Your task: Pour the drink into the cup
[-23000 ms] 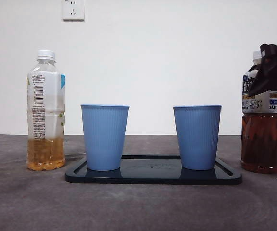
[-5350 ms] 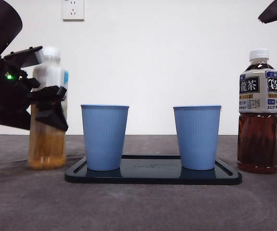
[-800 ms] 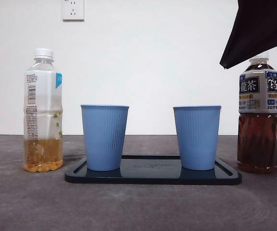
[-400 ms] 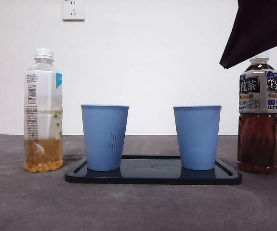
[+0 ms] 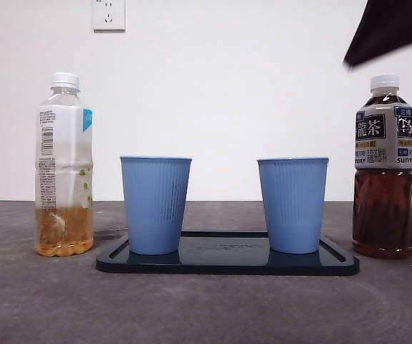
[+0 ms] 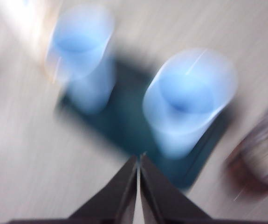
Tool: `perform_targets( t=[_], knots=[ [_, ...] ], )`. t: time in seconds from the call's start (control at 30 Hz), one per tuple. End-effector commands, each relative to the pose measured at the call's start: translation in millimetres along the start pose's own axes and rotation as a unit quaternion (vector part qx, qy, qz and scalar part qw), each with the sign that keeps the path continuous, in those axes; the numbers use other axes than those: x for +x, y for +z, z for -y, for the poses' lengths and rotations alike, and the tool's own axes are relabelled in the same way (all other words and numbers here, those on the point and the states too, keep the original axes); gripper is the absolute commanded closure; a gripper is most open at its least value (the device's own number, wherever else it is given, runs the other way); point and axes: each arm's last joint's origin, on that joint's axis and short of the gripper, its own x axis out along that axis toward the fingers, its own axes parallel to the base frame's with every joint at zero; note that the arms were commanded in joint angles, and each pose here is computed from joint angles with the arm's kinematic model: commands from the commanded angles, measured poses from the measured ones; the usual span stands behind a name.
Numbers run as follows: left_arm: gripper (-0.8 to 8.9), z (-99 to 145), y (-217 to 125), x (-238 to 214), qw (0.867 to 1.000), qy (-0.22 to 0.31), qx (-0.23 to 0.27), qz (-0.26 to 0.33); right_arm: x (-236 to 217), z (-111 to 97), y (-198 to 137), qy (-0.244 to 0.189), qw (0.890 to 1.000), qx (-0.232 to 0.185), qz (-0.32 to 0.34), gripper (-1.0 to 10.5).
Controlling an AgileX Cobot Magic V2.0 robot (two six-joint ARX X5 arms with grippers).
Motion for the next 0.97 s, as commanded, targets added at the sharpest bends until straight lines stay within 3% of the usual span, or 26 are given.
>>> perform_targets(
  t=[0.03,0.13,0.27,0.5,0.7,0.97],
  knots=[
    [7.76,1,-7,2,1.0,0.0,0.0,-0.013,-21,12,4,-0.034,0.995,-0.003,0.097,9.4],
    [7.76,1,-7,2,1.0,0.0,0.0,-0.013,-43,30,-15,-0.105,0.977,-0.002,0.186,9.4],
    [7.76,1,-7,2,1.0,0.0,0.0,-0.013,-52,45,-57,-0.186,0.951,-0.01,0.245,9.4],
    [7.76,1,-7,2,1.0,0.0,0.0,-0.013,-43,55,-100,-0.26,0.919,-0.011,0.296,9.4],
    [7.76,1,-7,2,1.0,0.0,0.0,-0.013,-29,60,-126,-0.285,0.906,-0.008,0.314,9.4],
    [7.76,1,-7,2,1.0,0.0,0.0,-0.013,-15,65,-149,-0.293,0.906,0.004,0.307,9.4]
  ],
)
